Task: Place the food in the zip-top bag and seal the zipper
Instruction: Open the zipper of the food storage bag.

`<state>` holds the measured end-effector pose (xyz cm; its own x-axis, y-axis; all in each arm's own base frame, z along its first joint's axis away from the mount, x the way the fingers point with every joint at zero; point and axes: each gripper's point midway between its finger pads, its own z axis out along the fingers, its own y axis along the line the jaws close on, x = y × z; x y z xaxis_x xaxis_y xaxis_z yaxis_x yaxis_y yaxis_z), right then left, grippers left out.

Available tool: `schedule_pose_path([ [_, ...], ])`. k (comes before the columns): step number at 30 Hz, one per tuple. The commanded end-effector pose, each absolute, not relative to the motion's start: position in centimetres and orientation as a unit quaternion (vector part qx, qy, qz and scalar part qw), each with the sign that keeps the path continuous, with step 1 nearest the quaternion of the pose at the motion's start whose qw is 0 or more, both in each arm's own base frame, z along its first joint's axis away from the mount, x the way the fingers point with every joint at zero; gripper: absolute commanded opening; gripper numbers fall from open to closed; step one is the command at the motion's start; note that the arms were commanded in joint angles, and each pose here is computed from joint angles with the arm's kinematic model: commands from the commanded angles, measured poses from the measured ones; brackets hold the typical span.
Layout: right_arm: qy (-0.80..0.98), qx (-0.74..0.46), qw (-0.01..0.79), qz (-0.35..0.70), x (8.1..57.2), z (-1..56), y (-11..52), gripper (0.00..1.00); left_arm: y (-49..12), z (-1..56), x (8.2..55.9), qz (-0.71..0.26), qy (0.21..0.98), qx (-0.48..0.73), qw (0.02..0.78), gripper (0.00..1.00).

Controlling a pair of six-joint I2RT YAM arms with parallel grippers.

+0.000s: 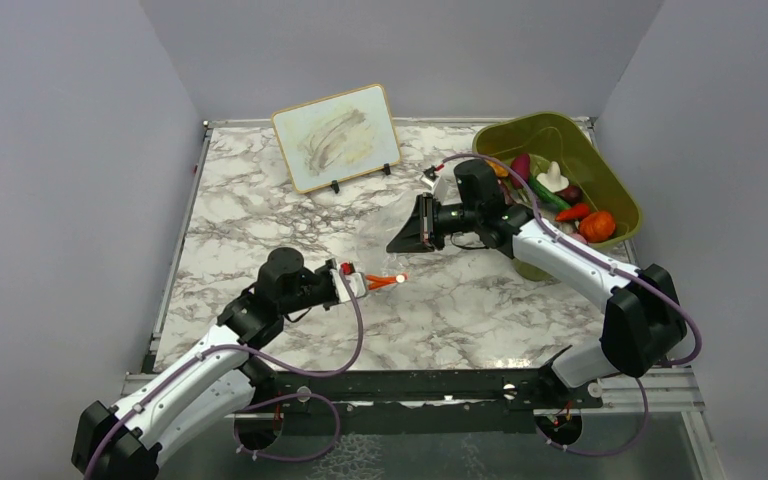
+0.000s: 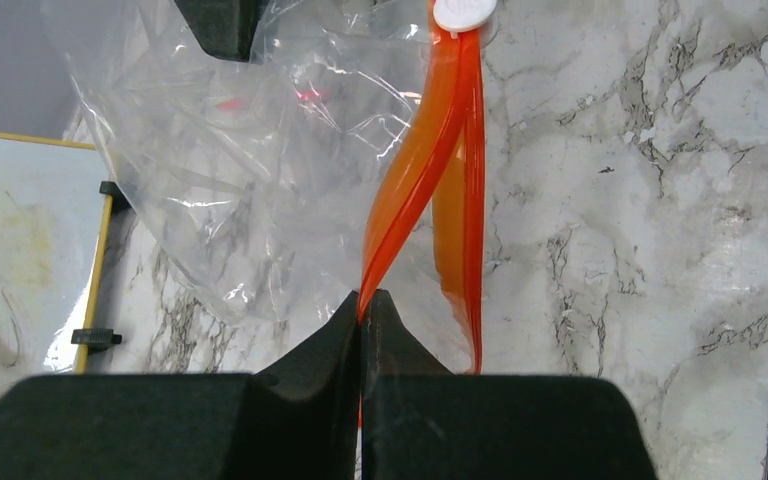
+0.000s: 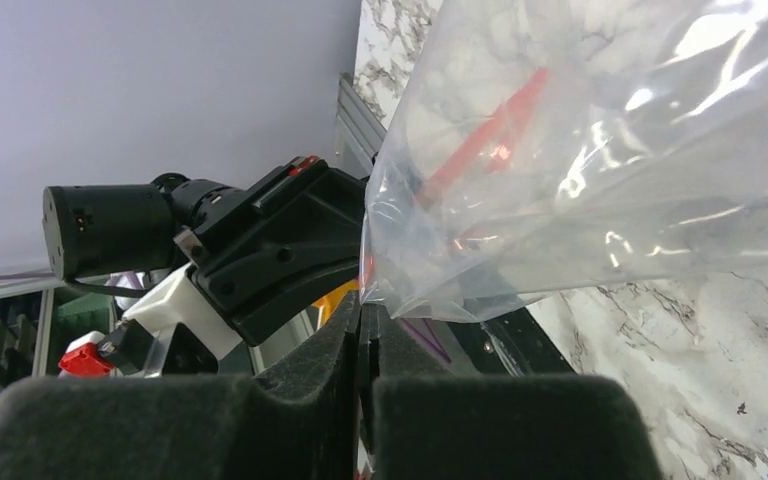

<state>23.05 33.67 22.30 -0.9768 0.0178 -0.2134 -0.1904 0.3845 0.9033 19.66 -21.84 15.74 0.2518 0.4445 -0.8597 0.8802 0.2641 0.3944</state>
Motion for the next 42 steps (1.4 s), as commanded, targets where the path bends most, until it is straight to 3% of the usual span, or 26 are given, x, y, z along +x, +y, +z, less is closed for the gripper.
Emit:
schedule_pose_path([
  [1, 0.825, -0.059, 0.116, 0.55, 23.1, 22.9, 33.2, 0.04, -22.3, 17.4, 19.2, -0.221, 0.564, 0.555, 0.57, 0.0],
  [11, 0.831, -0.061, 0.253, 0.492, 25.0, 25.3, 30.7, 0.5, -22.7, 20.7, 19.5, -0.276, 0.603, 0.456, 0.594, 0.0],
  [17, 0.828, -0.051, 0.348, 0.437, 26.0, 26.4, 27.7, 0.65, -23.1, 22.8, 20.4, -0.318, 0.636, 0.373, 0.596, 0.0],
  [23, 0.823, -0.054, 0.391, 0.408, 26.3, 27.1, 26.2, 0.66, -22.7, 23.2, 22.0, -0.318, 0.679, 0.304, 0.587, 0.0],
  [28, 0.803, -0.078, 0.392, 0.442, 25.2, 27.1, 26.9, 0.58, -22.8, 24.5, 22.7, -0.334, 0.699, 0.254, 0.579, 0.0],
  [33, 0.78, -0.088, 0.411, 0.463, 24.4, 27.8, 27.4, 0.57, -22.8, 25.9, 23.1, -0.349, 0.718, 0.209, 0.565, 0.0],
  [42, 0.753, -0.154, 0.447, 0.457, 22.9, 29.0, 31.6, 0.56, -22.6, 26.2, 24.4, -0.373, 0.771, 0.07, 0.512, 0.0],
])
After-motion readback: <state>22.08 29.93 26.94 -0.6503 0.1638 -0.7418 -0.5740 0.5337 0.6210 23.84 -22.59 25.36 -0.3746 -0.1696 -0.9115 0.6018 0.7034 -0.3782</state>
